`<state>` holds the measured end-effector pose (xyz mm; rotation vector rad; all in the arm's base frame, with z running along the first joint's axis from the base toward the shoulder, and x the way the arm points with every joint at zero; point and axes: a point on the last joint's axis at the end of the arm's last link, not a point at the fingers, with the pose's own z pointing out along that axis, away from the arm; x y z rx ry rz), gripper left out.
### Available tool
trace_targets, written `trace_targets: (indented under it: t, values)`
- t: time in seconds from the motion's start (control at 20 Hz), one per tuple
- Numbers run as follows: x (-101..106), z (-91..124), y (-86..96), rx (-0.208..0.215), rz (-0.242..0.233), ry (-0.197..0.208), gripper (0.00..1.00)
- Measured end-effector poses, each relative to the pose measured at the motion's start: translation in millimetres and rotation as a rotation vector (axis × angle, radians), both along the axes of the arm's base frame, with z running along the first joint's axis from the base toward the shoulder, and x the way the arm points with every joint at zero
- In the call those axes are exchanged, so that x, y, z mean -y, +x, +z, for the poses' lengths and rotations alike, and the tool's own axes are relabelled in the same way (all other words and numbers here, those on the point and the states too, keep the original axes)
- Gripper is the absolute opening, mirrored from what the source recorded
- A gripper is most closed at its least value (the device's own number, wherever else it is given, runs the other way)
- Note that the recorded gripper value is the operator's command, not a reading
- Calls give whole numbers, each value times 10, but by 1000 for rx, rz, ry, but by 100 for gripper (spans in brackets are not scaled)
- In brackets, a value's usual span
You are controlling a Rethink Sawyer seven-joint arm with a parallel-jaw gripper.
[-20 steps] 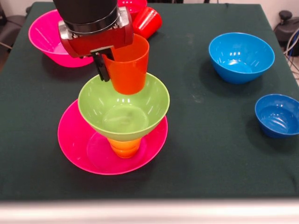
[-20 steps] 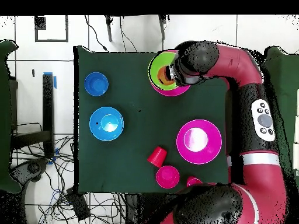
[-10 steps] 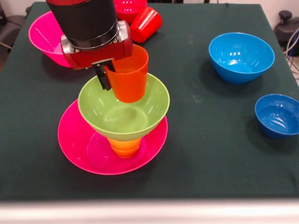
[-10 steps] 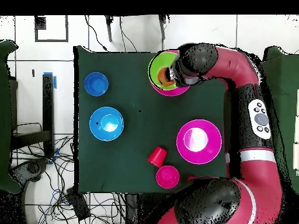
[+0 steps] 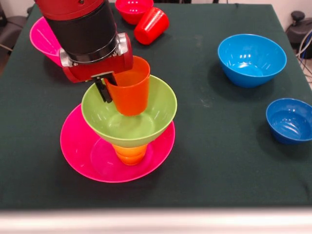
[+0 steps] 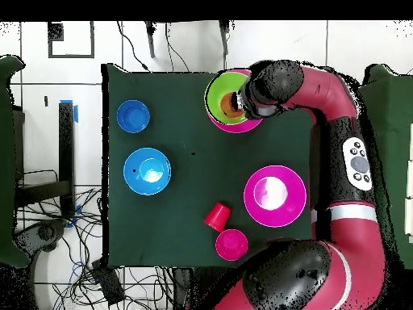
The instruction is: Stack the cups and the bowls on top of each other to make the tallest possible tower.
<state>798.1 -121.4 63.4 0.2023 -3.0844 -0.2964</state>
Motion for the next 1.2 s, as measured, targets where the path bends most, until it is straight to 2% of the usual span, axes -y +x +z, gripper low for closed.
trace_targets:
  t: [0.3,1.2]
  values:
    - [88,-13,74,16,-19,-4,0]
    - [88,152,135,37,-15,-18,0]
